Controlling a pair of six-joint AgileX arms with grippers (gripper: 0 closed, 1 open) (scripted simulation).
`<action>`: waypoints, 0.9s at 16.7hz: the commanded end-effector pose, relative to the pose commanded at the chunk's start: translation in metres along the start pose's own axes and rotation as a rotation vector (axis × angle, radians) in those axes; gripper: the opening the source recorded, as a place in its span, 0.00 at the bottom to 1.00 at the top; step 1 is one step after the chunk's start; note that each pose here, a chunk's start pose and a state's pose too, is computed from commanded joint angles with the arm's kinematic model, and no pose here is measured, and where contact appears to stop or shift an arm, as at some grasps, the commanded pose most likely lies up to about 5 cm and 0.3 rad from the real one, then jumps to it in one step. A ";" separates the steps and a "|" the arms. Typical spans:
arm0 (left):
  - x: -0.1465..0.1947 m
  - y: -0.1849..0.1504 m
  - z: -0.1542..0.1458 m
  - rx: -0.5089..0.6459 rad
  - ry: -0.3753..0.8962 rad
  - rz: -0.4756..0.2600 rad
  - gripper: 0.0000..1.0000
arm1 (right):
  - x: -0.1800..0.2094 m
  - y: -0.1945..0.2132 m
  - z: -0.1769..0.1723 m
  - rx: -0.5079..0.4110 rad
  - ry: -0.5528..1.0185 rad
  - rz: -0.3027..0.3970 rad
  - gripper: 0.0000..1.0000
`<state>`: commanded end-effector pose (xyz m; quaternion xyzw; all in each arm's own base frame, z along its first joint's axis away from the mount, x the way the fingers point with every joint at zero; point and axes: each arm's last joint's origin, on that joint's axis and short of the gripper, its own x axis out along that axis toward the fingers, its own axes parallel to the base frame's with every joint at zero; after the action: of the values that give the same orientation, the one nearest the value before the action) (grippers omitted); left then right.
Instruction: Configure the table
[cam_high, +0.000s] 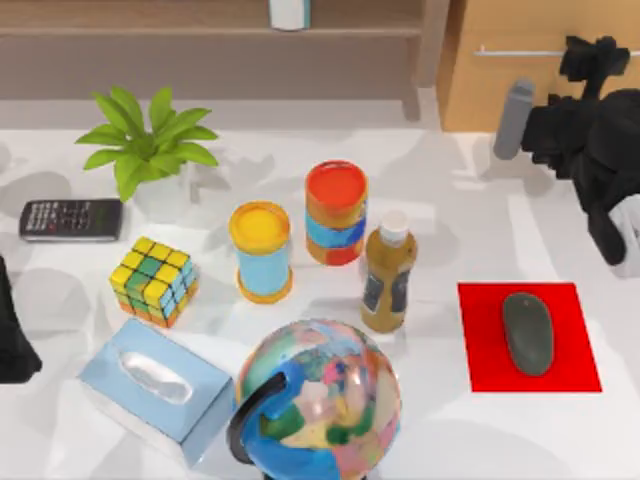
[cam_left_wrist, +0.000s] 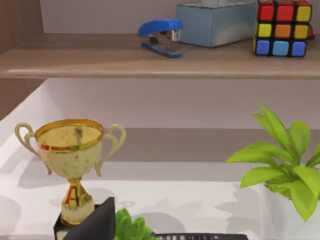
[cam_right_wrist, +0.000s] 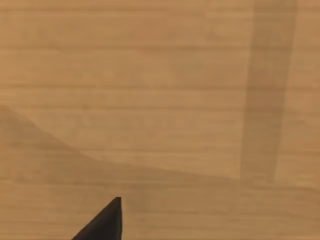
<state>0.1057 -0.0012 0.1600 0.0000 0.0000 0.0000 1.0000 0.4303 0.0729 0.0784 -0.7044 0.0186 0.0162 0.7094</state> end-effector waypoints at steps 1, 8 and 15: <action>0.000 0.000 0.000 0.000 0.000 0.000 1.00 | -0.002 -0.002 0.002 0.003 -0.005 -0.011 1.00; 0.000 0.000 0.000 0.000 0.000 0.000 1.00 | -0.021 -0.002 0.011 0.014 -0.044 -0.036 1.00; 0.000 0.000 0.000 0.000 0.000 0.000 1.00 | -0.039 0.006 -0.001 -0.003 0.002 0.015 1.00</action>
<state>0.1057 -0.0012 0.1600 0.0000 0.0000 0.0000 1.0000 0.3907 0.0718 0.0748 -0.7054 0.0247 0.0210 0.7081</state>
